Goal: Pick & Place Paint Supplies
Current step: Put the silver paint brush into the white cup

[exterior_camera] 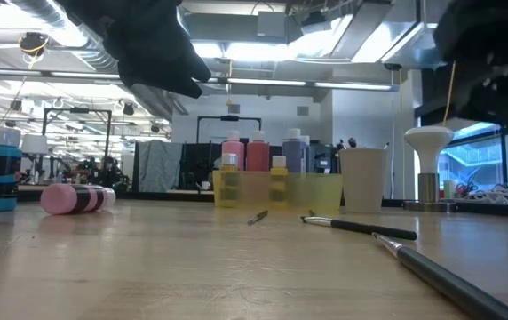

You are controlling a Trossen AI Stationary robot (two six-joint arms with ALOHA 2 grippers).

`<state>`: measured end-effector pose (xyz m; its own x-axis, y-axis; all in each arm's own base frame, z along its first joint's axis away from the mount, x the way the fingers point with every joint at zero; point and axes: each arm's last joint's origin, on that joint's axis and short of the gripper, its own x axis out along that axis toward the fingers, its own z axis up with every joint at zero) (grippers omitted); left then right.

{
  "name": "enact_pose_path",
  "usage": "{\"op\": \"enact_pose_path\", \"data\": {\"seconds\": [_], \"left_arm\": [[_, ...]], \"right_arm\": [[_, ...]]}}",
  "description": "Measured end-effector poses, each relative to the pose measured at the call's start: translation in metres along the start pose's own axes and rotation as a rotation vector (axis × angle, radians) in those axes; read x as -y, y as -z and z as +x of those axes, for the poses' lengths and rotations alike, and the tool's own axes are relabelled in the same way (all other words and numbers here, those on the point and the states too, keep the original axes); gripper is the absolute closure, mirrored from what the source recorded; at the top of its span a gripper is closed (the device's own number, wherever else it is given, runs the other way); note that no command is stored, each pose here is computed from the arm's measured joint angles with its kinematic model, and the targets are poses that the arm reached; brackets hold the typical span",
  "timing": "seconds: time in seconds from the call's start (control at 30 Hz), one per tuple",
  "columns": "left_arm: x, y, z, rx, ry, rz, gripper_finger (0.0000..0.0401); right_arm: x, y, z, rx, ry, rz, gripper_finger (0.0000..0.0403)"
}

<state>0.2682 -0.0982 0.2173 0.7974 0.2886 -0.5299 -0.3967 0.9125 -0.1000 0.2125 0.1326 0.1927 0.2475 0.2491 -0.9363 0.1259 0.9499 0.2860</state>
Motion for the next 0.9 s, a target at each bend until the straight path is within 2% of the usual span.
{"op": "enact_pose_path", "data": {"seconds": [0.13,0.27,0.63,0.9], "left_arm": [[-0.001,0.0,0.0,0.01,-0.017,0.048,0.0188],[0.0,0.0,0.0,-0.01,0.016,0.078,0.0188],[0.003,0.001,0.0,-0.056,0.107,0.075,0.0188],[0.004,0.001,0.0,-0.056,0.113,0.074,0.0188]], "right_arm": [[-0.005,0.0,0.015,-0.027,0.009,0.038,0.0168],[-0.008,-0.002,0.028,-0.03,0.01,0.059,0.0168],[-0.01,-0.006,0.051,-0.039,0.025,0.079,0.0168],[-0.01,-0.004,0.063,-0.061,0.052,0.102,0.0168]]}}
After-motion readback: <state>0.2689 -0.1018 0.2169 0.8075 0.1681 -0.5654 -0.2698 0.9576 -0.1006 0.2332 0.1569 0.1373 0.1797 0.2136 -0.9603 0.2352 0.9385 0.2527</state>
